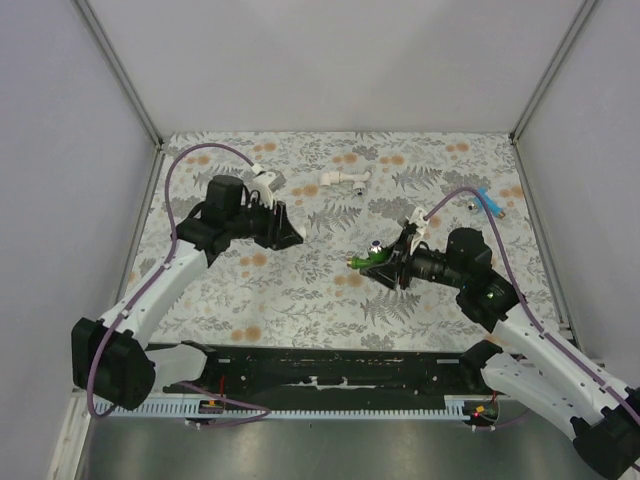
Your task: Install the water faucets
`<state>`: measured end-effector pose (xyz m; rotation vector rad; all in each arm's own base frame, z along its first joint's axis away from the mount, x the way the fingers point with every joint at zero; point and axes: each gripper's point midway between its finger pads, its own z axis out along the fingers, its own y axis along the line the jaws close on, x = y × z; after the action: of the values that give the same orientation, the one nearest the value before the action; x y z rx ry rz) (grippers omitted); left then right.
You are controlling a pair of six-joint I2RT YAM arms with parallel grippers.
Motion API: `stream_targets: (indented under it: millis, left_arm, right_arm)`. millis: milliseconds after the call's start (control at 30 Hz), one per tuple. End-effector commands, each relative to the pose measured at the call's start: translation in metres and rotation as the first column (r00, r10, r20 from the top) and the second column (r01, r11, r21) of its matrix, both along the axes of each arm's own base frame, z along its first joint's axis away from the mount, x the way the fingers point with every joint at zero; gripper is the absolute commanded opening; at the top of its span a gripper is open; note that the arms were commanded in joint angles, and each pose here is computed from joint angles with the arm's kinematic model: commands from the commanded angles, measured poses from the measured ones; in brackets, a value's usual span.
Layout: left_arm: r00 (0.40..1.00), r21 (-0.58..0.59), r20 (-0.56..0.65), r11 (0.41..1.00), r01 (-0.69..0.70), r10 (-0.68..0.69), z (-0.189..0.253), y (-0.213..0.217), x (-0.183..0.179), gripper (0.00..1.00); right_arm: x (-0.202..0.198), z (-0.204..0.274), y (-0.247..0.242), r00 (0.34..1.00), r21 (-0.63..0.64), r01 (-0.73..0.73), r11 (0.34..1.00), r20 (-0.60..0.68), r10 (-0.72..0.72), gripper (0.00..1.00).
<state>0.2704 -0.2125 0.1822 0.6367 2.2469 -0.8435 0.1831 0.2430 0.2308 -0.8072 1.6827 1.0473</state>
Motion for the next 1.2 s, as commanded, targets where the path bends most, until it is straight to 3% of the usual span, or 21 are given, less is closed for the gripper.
stream_targets:
  millis: [0,233,400,567,867,1167]
  left_arm:
    - [0.996,-0.358,0.061,0.930,0.077,-0.059,0.066,-0.021,-0.009,0.02]
    - [0.986,-0.550,0.111,0.820,0.162,-0.120,0.114,-0.024,-0.029,0.02]
    - [0.976,-0.625,0.126,0.750,0.217,-0.178,0.142,-0.026,-0.049,0.02]
    - [0.970,-0.682,0.125,0.692,0.237,-0.209,0.160,-0.026,-0.062,0.02]
    - [0.963,-0.734,0.046,0.645,0.214,-0.266,0.185,-0.028,-0.079,0.02]
    - [0.942,-0.748,-0.032,0.633,0.199,-0.334,0.214,-0.034,-0.097,0.02]
  right_arm:
    - [0.007,0.064,0.014,0.978,0.100,-0.079,0.992,0.201,0.057,0.00]
    - [0.018,0.087,0.030,0.925,0.067,-0.172,0.983,0.354,0.137,0.00]
    - [0.021,0.105,0.036,0.827,0.030,-0.235,0.972,0.532,0.183,0.00]
    - [0.019,0.130,0.036,0.677,0.006,-0.256,0.967,0.715,0.175,0.00]
    - [0.014,0.152,0.040,0.461,-0.103,-0.300,0.948,0.855,0.239,0.00]
    - [0.019,0.168,0.045,0.373,-0.160,-0.307,0.938,0.887,0.273,0.00]
